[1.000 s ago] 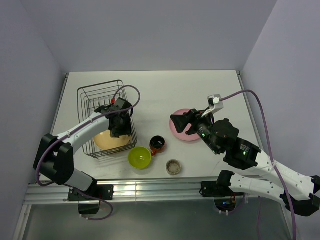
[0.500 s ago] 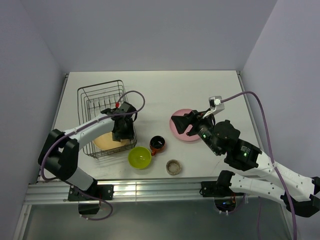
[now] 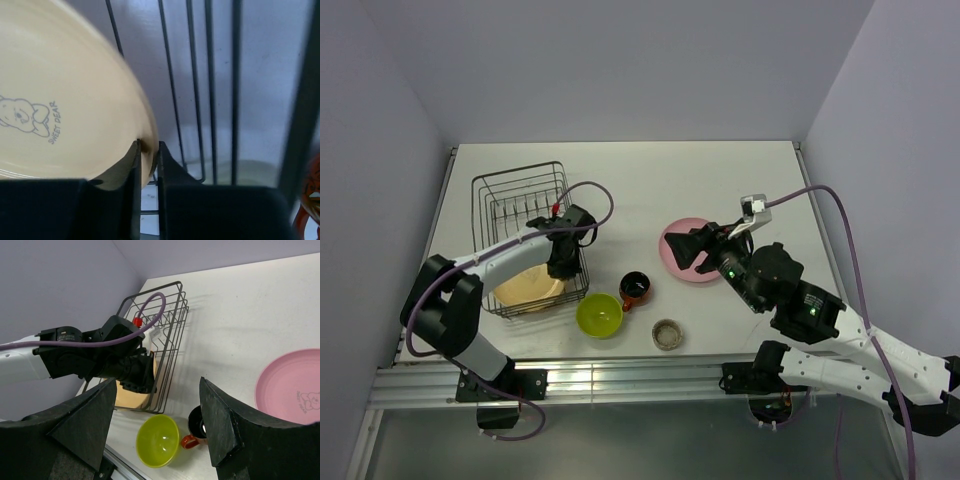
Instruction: Load the mixed dishes into the dish rack
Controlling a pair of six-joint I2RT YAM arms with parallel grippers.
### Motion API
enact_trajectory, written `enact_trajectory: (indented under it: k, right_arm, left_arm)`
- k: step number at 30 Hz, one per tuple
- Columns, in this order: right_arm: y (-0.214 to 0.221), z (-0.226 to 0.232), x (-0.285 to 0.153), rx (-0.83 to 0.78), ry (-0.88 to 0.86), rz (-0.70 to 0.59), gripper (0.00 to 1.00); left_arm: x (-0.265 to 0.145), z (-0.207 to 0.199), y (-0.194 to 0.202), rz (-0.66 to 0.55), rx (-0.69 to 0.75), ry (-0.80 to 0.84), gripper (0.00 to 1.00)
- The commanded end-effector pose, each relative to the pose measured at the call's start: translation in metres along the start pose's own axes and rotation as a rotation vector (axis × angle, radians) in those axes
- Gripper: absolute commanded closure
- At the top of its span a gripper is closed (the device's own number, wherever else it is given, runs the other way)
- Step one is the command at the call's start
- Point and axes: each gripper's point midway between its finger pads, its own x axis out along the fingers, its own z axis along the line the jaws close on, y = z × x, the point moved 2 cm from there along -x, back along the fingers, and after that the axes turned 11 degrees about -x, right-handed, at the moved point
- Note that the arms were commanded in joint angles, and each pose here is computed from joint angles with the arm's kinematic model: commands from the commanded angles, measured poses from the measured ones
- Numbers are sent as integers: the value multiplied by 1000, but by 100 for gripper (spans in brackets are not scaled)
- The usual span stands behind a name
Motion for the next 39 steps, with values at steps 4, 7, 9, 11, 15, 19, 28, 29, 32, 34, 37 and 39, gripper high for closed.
enact_trajectory:
  k: [4,7,9,11,15,19,28,29,32,34,37,39]
  right_arm:
    - [-12,0,-2,34,-2,-51,25]
    - [-11,-1,-2,30,5,-48,25]
    - [-11,-1,-2,27,5,-48,25]
    - [-10,-2,-1,25,10,-47,25]
    - [-8,-1,1,24,6,-40,25]
    - [-7,-1,2,19,9,-37,26]
    - [-6,-6,-2,5,29,-30,25]
    - [-4,-8,-3,3,32,-25,25]
    - [-3,-9,-2,-6,40,-21,25]
    - [-3,-10,-2,-8,42,-20,25]
    - [-1,-11,-1,-18,51,-16,25]
    - [1,-11,1,-26,56,-11,25]
  left_arm:
    - [-21,6,-19,-78,-64,-20,100]
    - [-41,7,-32,-133,-87,-12,100]
    - [-60,7,-44,-183,-110,11,100]
    - [-82,4,-57,-233,-138,54,100]
    - [-123,2,-78,-314,-170,124,100]
    - [-169,-11,-100,-394,-187,267,100]
    - [-245,-20,-156,-517,-159,672,100]
    - [-246,-14,-162,-497,-163,723,100]
    - [-247,-2,-177,-486,-156,814,100]
    - [-243,2,-183,-478,-148,834,100]
    - [-235,3,-187,-446,-139,897,100]
    - [-236,1,-188,-435,-125,953,100]
